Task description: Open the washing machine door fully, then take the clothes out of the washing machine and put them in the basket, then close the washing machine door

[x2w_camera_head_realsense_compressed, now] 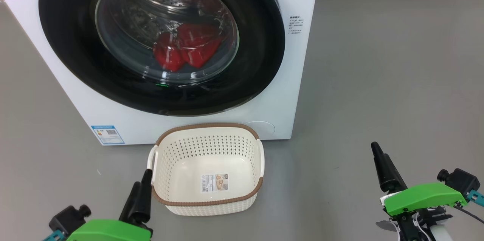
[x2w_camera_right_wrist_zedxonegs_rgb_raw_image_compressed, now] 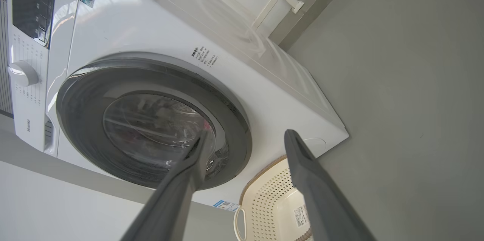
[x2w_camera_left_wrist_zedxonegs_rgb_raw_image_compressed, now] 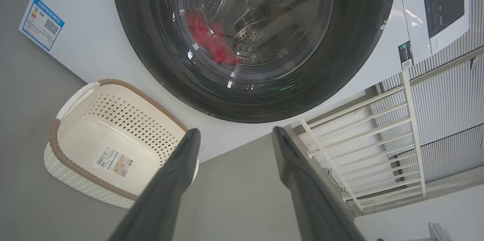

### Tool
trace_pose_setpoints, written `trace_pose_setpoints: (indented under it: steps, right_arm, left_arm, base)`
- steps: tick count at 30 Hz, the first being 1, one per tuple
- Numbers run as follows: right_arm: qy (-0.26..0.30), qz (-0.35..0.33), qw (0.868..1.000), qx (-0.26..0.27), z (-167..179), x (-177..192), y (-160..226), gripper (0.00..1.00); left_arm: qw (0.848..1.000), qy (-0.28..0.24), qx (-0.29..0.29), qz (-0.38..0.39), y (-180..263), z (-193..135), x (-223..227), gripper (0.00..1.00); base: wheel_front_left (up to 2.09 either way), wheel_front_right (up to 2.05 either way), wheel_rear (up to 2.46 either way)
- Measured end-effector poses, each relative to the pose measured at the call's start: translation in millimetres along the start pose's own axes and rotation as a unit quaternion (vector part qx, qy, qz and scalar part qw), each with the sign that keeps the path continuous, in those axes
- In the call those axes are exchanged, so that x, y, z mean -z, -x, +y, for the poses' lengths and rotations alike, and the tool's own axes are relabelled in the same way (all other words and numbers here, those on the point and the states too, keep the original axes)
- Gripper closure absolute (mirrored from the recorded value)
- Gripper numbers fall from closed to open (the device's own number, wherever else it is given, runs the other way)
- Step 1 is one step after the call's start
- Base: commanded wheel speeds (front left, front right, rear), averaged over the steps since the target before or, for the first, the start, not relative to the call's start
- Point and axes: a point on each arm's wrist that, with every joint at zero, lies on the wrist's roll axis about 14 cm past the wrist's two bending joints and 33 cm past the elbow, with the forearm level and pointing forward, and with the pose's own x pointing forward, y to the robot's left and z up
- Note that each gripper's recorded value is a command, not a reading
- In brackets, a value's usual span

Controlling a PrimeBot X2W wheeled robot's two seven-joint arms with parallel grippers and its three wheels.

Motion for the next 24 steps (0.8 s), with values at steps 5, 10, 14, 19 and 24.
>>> trace_pose_setpoints:
  steps: [5,10,14,19,24]
  right_arm:
    - [0.027,-0.002,1.0,-0.004,1.8,-0.4,-1.0,0.0]
    - [0.048,-0.008,0.999,-0.018,12.2,-2.5,-6.6,0.0]
    - [0.073,-0.011,0.997,-0.026,17.6,-3.6,-9.3,0.0]
    - [0.101,-0.012,0.994,-0.035,23.1,-2.2,-11.1,0.0]
    - [0.131,-0.016,0.99,-0.045,29.3,-4.0,-14.2,0.0]
  left_arm:
    - [0.999,-0.037,0.011,-0.003,-4.7,-9.1,-1.8,0.0]
    - [0.997,-0.069,0.019,-0.008,-6.0,-13.7,-2.3,0.0]
    - [0.995,-0.096,0.025,-0.011,-8.1,-18.5,-3.3,0.0]
    - [0.991,-0.128,0.035,-0.017,-10.2,-25.1,-4.9,0.0]
    - [0.987,-0.155,0.042,-0.02,-10.7,-29.4,-3.9,0.0]
  base:
    - [0.0,0.0,0.0]
    - [0.0,0.0,0.0]
    - [0.0,0.0,0.0]
    - [0.0,0.0,0.0]
    - [0.0,0.0,0.0]
